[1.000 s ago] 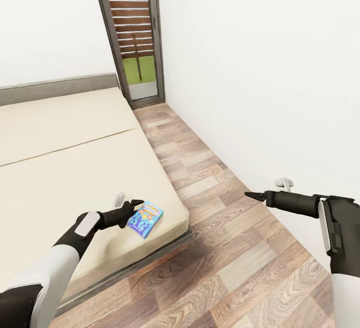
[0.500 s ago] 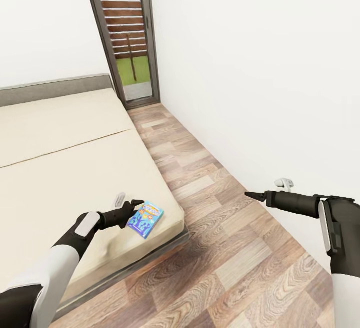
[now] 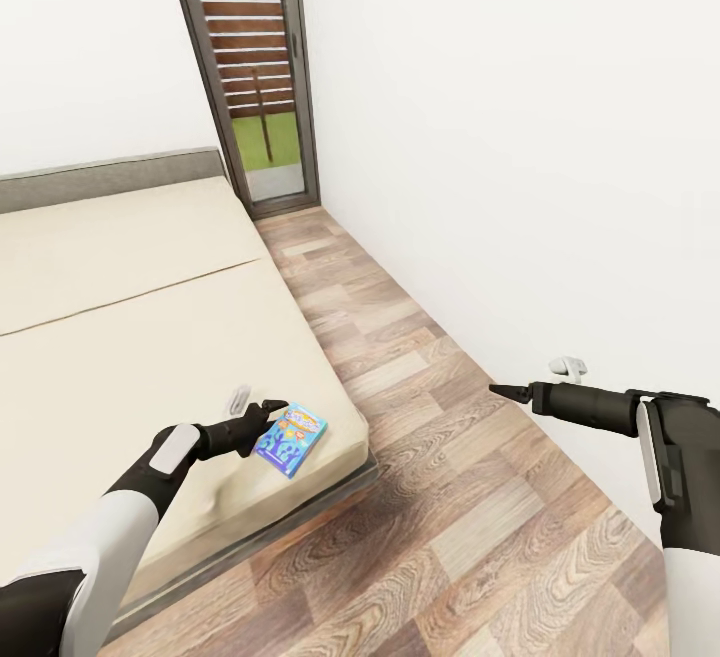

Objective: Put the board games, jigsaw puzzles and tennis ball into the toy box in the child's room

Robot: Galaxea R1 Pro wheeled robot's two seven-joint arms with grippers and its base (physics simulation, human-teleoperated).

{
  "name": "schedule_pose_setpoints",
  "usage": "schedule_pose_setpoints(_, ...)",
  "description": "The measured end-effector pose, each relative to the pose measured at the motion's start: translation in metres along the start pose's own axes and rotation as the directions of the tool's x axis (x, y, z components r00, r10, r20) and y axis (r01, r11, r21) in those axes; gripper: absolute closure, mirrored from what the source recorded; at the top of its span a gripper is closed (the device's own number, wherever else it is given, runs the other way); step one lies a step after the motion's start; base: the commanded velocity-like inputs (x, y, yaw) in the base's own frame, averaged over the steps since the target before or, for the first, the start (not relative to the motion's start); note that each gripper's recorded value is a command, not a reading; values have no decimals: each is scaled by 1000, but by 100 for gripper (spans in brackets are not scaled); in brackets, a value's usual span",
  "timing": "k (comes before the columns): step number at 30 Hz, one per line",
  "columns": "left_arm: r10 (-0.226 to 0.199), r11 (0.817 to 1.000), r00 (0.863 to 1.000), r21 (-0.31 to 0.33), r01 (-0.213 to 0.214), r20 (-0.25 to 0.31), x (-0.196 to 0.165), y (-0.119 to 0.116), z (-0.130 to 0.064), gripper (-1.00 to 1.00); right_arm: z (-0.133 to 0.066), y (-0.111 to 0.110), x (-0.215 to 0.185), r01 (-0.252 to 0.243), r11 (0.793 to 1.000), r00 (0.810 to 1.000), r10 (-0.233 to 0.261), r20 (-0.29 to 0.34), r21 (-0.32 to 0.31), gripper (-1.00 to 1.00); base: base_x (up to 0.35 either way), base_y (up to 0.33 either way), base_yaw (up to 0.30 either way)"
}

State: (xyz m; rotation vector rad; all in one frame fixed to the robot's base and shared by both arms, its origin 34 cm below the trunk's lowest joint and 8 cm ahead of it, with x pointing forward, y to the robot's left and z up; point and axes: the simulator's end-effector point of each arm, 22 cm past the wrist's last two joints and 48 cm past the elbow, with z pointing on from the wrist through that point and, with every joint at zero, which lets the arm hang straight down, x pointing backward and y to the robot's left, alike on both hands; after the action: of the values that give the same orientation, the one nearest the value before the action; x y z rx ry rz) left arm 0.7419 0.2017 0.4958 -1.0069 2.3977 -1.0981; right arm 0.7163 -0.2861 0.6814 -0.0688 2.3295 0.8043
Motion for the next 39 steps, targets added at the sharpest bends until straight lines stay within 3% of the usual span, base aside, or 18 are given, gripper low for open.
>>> schedule_pose_setpoints(22,0,1000,1000,0,0,0,0,0,0,-100,0,0,0,1,1000,1000,-1,-1,-1,-100,0,0,-164)
schedule_pose_setpoints(39,0,1000,1000,0,0,0,0,1,0,-100,0,1,0,-1,1000,1000,1,0,-2,-100,0,0,-36)
